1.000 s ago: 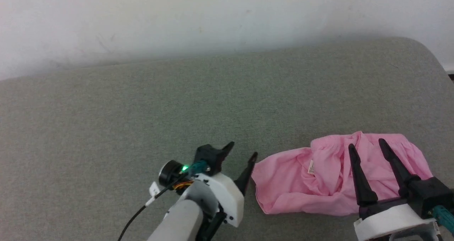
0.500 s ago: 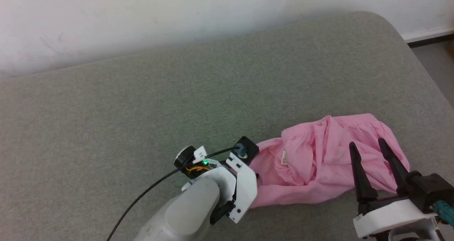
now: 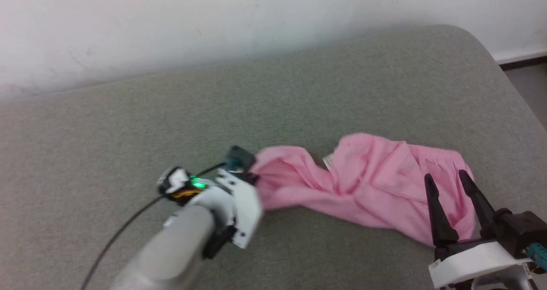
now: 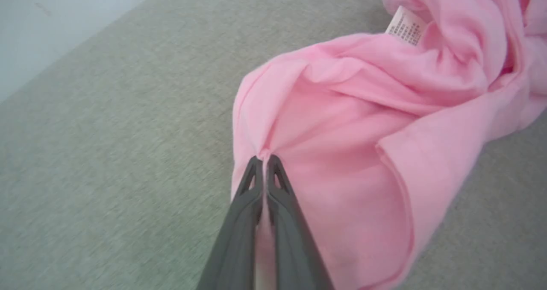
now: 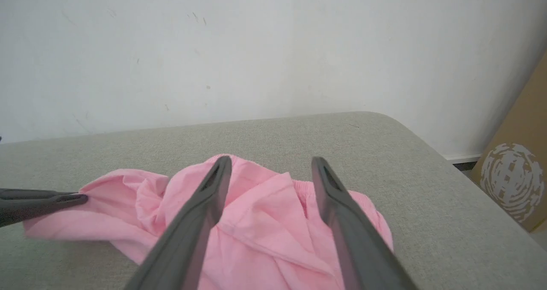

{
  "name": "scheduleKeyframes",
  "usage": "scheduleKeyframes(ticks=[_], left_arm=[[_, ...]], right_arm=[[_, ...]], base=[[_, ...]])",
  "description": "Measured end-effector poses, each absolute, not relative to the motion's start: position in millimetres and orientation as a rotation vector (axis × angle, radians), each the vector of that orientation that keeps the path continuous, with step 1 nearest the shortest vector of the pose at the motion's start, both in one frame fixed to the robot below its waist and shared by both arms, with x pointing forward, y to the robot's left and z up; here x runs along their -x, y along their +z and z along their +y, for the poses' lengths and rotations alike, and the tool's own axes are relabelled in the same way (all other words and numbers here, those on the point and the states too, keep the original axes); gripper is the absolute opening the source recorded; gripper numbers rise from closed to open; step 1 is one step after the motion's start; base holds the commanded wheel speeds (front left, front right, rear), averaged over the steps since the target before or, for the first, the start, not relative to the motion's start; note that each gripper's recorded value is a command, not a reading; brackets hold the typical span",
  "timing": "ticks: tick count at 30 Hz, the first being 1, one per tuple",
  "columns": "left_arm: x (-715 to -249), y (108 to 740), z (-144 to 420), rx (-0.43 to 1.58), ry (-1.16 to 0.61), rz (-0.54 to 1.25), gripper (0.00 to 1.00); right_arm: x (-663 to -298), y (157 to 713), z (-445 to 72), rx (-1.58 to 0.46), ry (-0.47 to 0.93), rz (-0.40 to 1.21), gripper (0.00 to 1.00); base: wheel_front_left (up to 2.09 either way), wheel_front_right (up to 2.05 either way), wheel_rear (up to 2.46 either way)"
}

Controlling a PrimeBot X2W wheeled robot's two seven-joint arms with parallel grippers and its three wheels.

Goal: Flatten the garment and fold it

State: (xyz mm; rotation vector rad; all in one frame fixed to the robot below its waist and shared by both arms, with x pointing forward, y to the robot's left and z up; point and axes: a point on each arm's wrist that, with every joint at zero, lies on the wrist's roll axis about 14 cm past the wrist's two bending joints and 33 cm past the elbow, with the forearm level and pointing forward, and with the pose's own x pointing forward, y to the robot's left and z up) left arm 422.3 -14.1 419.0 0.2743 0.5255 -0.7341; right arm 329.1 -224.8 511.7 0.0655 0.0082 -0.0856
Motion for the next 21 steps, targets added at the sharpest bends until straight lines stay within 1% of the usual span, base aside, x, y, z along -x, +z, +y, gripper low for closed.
scheduleKeyframes(ticks=[2, 5, 9, 12, 13, 15, 18, 21], left_arm=[[-429.3, 425.7, 17.4, -0.259, -0.641, 0.513, 0.00], [-425.1, 423.0, 71.2, -0.230, -0.488, 0.549, 0.00], [-392.0, 398.7, 129.3, -0.146, -0.308, 0.670, 0.00], [-370.4, 389.3, 141.6, -0.055, -0.237, 0.706, 0.00], [-367.4, 389.6, 142.9, -0.029, -0.219, 0.699, 0.16], [-363.5, 391.8, 142.6, 0.015, -0.197, 0.671, 1.00], [-363.2, 403.0, 139.3, 0.077, -0.166, 0.571, 1.00], [-374.5, 431.8, 137.9, 0.148, -0.132, 0.395, 1.00]], right_arm=[[-330.4, 513.0, -221.0, -0.074, -0.073, 0.003, 1.00], [-332.8, 514.9, -215.5, -0.081, -0.053, -0.005, 1.00], [-335.3, 515.7, -209.9, -0.084, -0.035, -0.008, 1.00], [-336.0, 515.2, -209.2, -0.084, -0.032, -0.007, 1.00], [-336.2, 514.8, -209.4, -0.084, -0.032, -0.006, 1.00], [-336.9, 514.5, -209.2, -0.084, -0.031, -0.004, 1.00], [-337.5, 514.8, -207.5, -0.085, -0.025, -0.005, 1.00], [-337.6, 514.5, -205.2, -0.086, -0.017, 0.003, 1.00]], base=[[0.00, 0.00, 0.00], [0.00, 0.00, 0.00], [0.00, 0.00, 0.00], [0.00, 0.00, 0.00], [0.00, 0.00, 0.00], [0.00, 0.00, 0.00], [0.00, 0.00, 0.00], [0.00, 0.00, 0.00]])
